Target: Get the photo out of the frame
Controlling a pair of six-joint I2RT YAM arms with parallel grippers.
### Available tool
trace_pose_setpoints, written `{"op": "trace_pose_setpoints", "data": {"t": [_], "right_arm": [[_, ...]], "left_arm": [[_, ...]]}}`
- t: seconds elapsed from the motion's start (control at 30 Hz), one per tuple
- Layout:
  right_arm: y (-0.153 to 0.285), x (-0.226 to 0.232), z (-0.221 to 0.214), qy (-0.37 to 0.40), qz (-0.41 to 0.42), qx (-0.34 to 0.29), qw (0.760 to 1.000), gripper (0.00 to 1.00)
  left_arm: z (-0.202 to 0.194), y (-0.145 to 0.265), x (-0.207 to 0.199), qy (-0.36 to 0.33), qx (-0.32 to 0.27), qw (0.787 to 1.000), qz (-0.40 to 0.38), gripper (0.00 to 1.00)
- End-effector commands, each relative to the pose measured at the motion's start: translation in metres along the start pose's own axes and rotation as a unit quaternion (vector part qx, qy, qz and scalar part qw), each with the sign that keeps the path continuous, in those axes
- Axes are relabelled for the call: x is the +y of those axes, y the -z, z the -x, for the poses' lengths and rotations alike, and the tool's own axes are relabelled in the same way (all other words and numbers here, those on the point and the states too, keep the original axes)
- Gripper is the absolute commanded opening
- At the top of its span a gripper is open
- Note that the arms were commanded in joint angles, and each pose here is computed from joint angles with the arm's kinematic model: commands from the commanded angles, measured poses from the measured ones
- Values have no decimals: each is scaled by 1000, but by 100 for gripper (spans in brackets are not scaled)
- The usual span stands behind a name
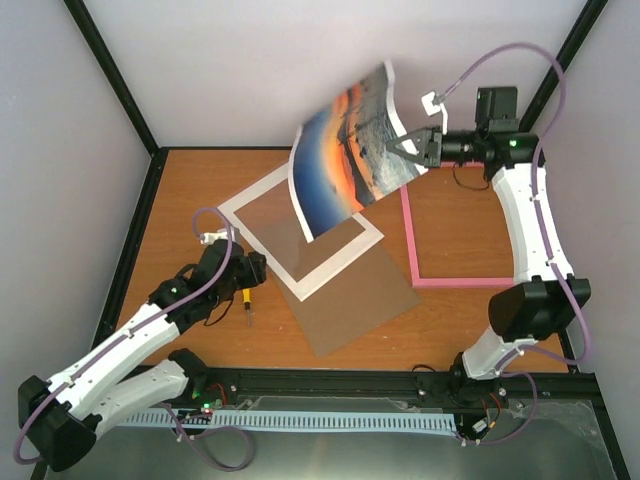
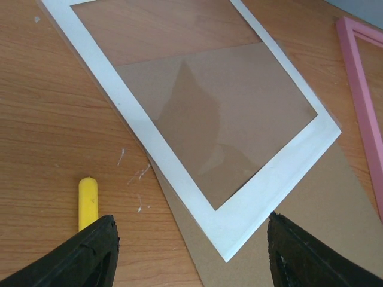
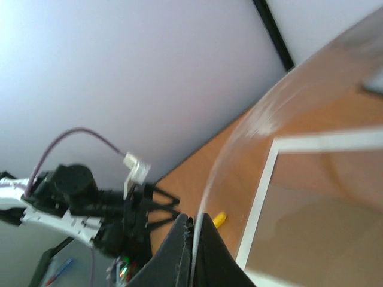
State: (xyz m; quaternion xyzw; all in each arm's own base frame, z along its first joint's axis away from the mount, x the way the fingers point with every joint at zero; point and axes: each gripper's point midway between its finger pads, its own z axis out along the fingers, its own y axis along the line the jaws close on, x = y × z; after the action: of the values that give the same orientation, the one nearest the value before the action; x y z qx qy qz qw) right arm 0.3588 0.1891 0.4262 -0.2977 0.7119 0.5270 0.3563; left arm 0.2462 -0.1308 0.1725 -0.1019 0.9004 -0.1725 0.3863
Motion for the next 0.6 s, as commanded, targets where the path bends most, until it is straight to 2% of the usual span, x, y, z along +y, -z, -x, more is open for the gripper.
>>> {"op": "trace_pose_setpoints", "data": {"t": [0.0, 0.13, 0.3, 0.57], "right_arm": [[-11, -25, -45, -64, 2, 1, 998, 3], [-22, -69, -114, -130, -34, -18, 991, 3], [-36, -114, -217, -266, -51, 13, 962, 3], [-38, -148, -271, -338, -103, 21, 935, 3]], "left_arm": [[6, 4, 6, 2, -2, 1000, 23, 68], [8, 0, 1, 0, -3, 1000, 18, 68], [6, -6, -3, -5, 8, 1000, 15, 68], [-2, -10, -1, 3, 18, 1000, 13, 68]]}}
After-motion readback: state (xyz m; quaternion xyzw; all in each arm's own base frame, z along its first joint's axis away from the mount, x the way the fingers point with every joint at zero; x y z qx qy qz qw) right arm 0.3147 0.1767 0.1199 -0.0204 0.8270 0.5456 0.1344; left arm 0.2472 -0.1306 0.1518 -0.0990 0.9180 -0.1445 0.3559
